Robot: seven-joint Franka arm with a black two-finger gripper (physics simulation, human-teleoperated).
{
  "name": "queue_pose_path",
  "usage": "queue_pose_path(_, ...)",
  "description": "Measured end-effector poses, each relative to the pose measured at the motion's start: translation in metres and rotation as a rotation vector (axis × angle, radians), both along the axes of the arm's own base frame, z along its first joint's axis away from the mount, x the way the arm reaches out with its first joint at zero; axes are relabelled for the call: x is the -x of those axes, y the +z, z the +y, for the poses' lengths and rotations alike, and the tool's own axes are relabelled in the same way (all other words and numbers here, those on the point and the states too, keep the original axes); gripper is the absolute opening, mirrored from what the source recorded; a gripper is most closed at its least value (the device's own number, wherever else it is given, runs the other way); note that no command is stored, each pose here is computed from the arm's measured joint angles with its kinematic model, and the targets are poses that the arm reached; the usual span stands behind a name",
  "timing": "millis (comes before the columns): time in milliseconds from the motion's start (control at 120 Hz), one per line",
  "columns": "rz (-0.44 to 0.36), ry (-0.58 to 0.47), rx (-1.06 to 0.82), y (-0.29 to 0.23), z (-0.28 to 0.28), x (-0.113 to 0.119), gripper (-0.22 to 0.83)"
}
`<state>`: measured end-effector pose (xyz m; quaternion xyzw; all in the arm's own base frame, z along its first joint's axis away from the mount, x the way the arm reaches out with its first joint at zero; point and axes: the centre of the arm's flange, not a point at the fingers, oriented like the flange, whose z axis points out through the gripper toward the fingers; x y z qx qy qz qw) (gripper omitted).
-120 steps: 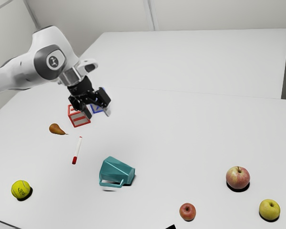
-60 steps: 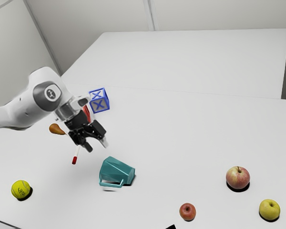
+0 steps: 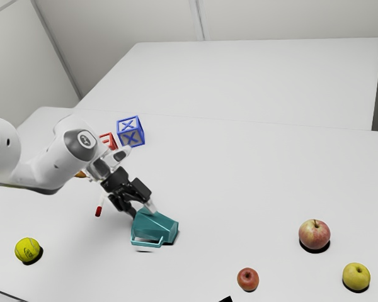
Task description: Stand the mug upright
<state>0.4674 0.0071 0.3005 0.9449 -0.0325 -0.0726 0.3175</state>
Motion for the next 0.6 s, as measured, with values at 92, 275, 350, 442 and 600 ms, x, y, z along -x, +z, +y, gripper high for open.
queue_pose_path(92, -0.020, 0.011, 0.052, -0.002, -0.003, 0.001, 0.62)
queue_pose_path(275, -0.024, 0.010, 0.117, -0.014, -0.005, 0.014, 0.62)
queue_pose_path(350, -0.028, 0.007, 0.130, -0.018, -0.002, 0.018, 0.62)
queue_pose_path(442, -0.044, 0.009, 0.146, -0.019, 0.004, 0.020, 0.62)
queue_pose_path(600, -0.073, 0.027, 0.178, -0.019, 0.016, 0.022, 0.62)
